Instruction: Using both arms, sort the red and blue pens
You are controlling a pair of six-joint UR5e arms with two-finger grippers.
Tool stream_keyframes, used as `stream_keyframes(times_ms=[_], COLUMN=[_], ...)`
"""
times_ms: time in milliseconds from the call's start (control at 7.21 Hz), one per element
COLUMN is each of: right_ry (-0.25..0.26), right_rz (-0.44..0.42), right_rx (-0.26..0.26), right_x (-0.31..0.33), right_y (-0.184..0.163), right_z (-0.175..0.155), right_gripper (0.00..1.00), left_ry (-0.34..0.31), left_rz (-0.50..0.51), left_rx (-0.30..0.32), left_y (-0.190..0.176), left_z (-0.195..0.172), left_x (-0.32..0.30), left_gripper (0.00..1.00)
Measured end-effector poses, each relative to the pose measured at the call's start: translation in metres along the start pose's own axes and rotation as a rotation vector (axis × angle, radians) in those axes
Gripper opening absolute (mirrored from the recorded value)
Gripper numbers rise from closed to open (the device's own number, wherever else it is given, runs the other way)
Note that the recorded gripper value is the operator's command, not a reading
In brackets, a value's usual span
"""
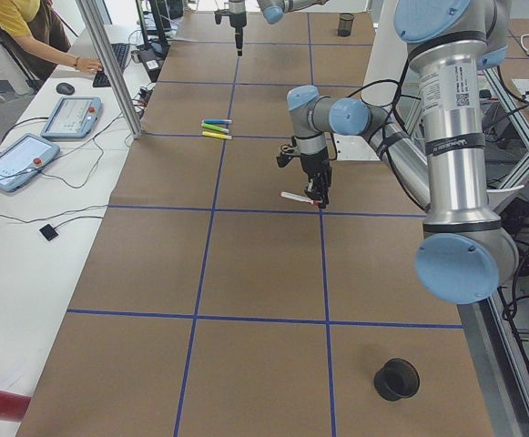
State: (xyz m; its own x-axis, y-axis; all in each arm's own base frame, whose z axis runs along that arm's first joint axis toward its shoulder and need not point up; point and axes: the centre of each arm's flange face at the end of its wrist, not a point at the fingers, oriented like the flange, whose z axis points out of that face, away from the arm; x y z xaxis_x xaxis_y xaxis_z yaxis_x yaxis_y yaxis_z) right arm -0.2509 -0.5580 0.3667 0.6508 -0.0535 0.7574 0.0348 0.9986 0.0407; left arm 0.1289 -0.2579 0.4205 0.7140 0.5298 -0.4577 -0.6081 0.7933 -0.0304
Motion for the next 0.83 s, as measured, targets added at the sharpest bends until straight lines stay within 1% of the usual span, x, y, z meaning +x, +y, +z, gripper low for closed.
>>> stream_keyframes(times_ms=[139, 278, 555, 833], right_ry=[0.000, -0.001, -0.002, -0.003], right_rz=[0.008, 0.015, 0.015, 0.014], right_rx=[0.000, 0.000, 0.000, 0.000], right_x=[-0.001, -0.002, -0.004, -0.005], right_y=[0.000, 0.001, 0.002, 0.002], right_z=[0.000, 0.000, 0.001, 0.000], right_gripper=[1.00, 1.00, 1.00, 1.00], left_ry=[-0.027, -0.059, -0.120, -0.210], left_rz=[0.050, 0.076, 0.056, 0.050], left_rx=[-0.068, -0.154, -0.333, -0.471], left_y=[0.028, 0.054, 0.085, 0.115], left_z=[0.017, 0.039, 0.093, 0.127], left_x=[-0.025, -0.048, -0.088, -0.118], left_gripper=[0.00, 0.00, 0.00, 0.00])
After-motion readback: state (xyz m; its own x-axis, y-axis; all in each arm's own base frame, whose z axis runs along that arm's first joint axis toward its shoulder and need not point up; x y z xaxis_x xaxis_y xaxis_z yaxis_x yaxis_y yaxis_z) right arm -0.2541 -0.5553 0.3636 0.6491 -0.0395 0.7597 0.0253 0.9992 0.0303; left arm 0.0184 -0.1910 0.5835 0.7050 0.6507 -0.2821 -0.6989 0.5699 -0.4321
